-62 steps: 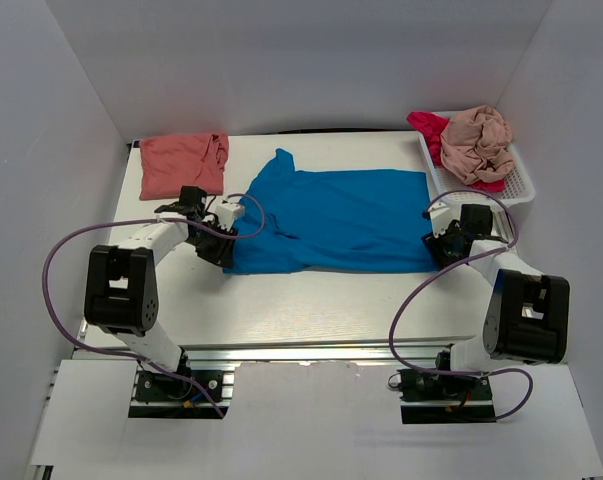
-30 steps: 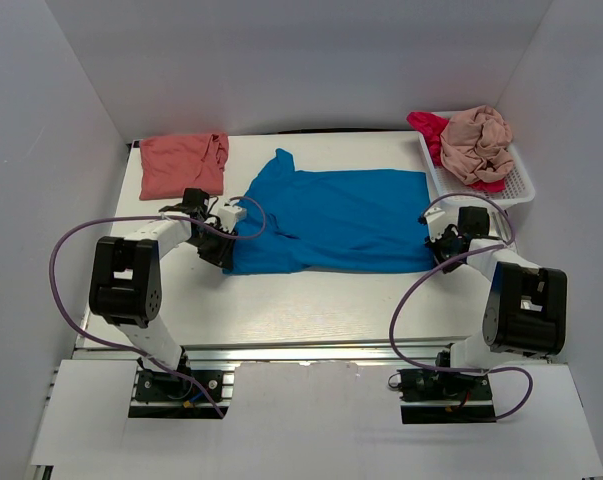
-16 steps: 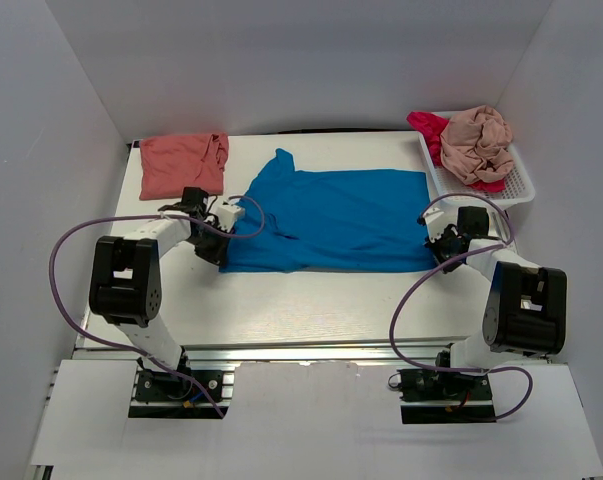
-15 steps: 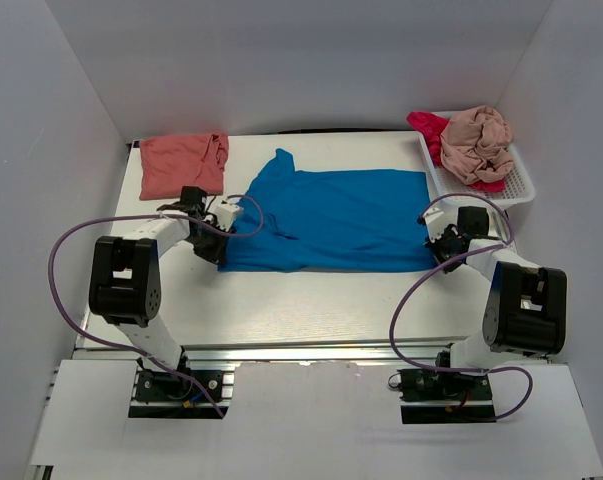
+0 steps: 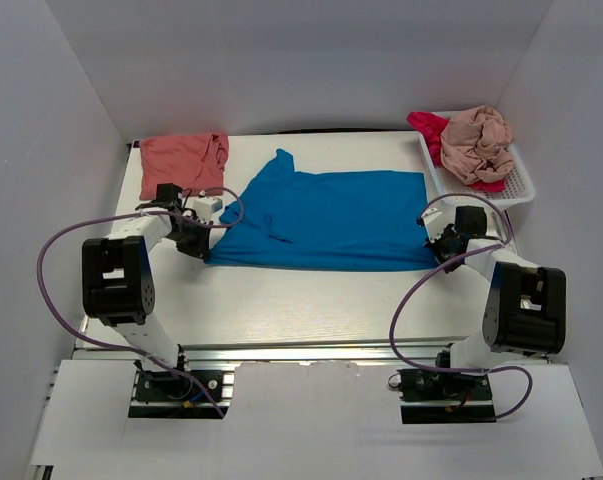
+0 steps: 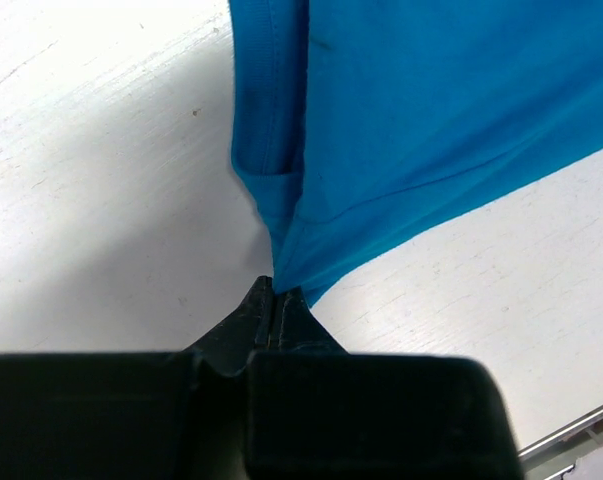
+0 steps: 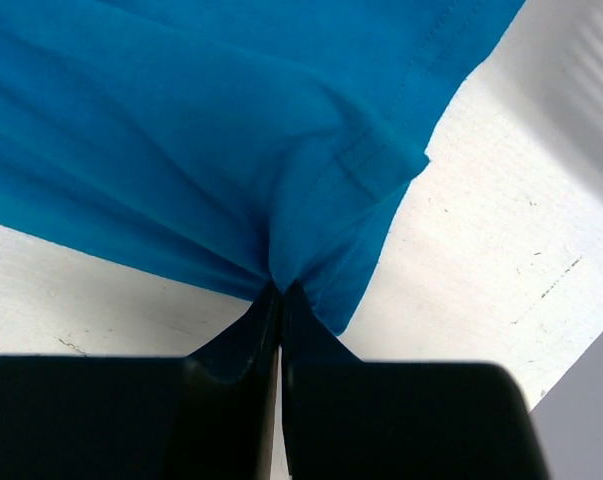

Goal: Fold and stack the t-shirts
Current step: Fold the flattened tshirt in 1/3 of the way, then grap the side of the flattened tshirt furthest away from the robot with both arms

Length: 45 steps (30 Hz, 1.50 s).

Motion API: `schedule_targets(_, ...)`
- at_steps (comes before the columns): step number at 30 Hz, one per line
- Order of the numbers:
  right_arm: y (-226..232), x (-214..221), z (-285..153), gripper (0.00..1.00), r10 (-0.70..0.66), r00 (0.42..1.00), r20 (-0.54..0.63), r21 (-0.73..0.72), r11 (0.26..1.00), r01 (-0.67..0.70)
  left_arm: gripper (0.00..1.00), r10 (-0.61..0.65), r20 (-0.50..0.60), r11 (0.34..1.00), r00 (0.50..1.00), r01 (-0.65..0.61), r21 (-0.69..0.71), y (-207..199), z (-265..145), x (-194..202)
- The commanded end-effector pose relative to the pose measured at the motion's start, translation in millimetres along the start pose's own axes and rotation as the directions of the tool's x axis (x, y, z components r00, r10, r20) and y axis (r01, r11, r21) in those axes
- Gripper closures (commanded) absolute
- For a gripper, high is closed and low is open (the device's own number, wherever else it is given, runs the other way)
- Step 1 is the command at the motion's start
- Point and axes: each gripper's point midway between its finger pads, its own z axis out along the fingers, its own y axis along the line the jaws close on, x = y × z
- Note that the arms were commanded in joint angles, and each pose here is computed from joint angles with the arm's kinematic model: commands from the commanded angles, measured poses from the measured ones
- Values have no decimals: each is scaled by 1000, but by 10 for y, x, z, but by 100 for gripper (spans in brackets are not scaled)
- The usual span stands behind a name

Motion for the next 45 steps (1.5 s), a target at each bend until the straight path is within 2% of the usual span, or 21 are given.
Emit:
schedule_targets(1, -336, 171, -118, 100, -15, 994, -110, 140, 990, 30, 100, 31, 7, 995, 1000, -30, -94, 231, -152, -53)
schedule_targets(2, -344, 169, -127, 100, -16, 994, -110, 144, 989, 32, 100, 32, 3, 995, 999, -31, -91, 222, -154, -47)
schedule_targets(3, -344, 166, -144, 85, -16, 994, -110, 144, 989, 32, 97, 33, 0, 996, 999, -33, -86, 212, -151, -37)
schedule_targets(5, -319, 106, -157, 70, -17, 997, -81, 129, 991, 27, 88, 34, 3, 996, 999, -33, -84, 192, -185, -40)
schedule_targets(6, -311, 76, -182, 64, -7, 998, -64, 127, 992, 15, 78, 37, 4, 996, 999, -36, -78, 176, -197, -41)
schedule_targets(7, -312, 18, -201, 51, -4, 999, -41, 124, 992, 9, 75, 36, 3, 997, 999, -35, -74, 154, -223, -34)
schedule_targets(9, -278, -136, -251, 35, 2, 1000, 29, 98, 995, -4, 57, 41, 23, 996, 999, -39, -83, 137, -311, -78)
schedule_targets(10, -285, -212, -289, 23, 9, 998, 58, 94, 995, -15, 40, 44, 27, 996, 999, -42, -82, 114, -354, -88)
schedule_targets(12, -271, -371, -382, 16, 4, 992, 128, 80, 997, -15, 21, 54, 56, 993, 997, -47, -112, 112, -491, -161)
schedule_targets(13, -276, -428, -422, 13, 7, 989, 150, 76, 997, -19, 4, 56, 57, 990, 997, -48, -131, 128, -541, -169)
schedule_targets(19, -232, -664, -475, 11, 22, 972, 234, 19, 999, -28, 2, 63, 125, 986, 990, -43, -158, 113, -747, -354)
schedule_targets(24, -243, -1034, -417, 11, 46, 948, 314, -39, 999, -35, 2, 21, 178, 984, 984, 12, -180, 302, -651, -650)
schedule_targets(29, -245, -1458, -194, 11, 36, 940, 341, -92, 996, -5, 2, -31, 301, 989, 953, 73, -130, 510, -412, -1236)
schedule_targets(30, -284, -1658, -221, 11, 19, 930, 367, -84, 996, 13, 2, -39, 357, 987, 933, 91, -129, 552, -489, -1480)
schedule_targets(32, -240, -1800, -88, 11, 9, 932, 362, -107, 994, 33, 2, 14, 415, 987, 910, 54, -151, 635, -523, -1935)
schedule_targets(35, -249, -2061, 16, 11, -12, 931, 365, -118, 991, 59, 2, 68, 429, 984, 901, 11, -177, 623, -508, -2356)
schedule_targets(36, -215, -2145, 38, 11, -25, 929, 368, -120, 990, 74, 2, 107, 451, 982, 886, -22, -189, 570, -466, -2661)
schedule_targets(40, -283, -2374, 252, 11, -54, 931, 362, -86, 992, 91, 3, 146, 482, 974, 864, -41, -221, 469, -277, -3160)
schedule_targets(45, -555, -2587, 644, 11, -5, 938, 347, -74, 997, 32, 4, 143, 522, 980, 841, -47, -192, 295, 48, -3338)
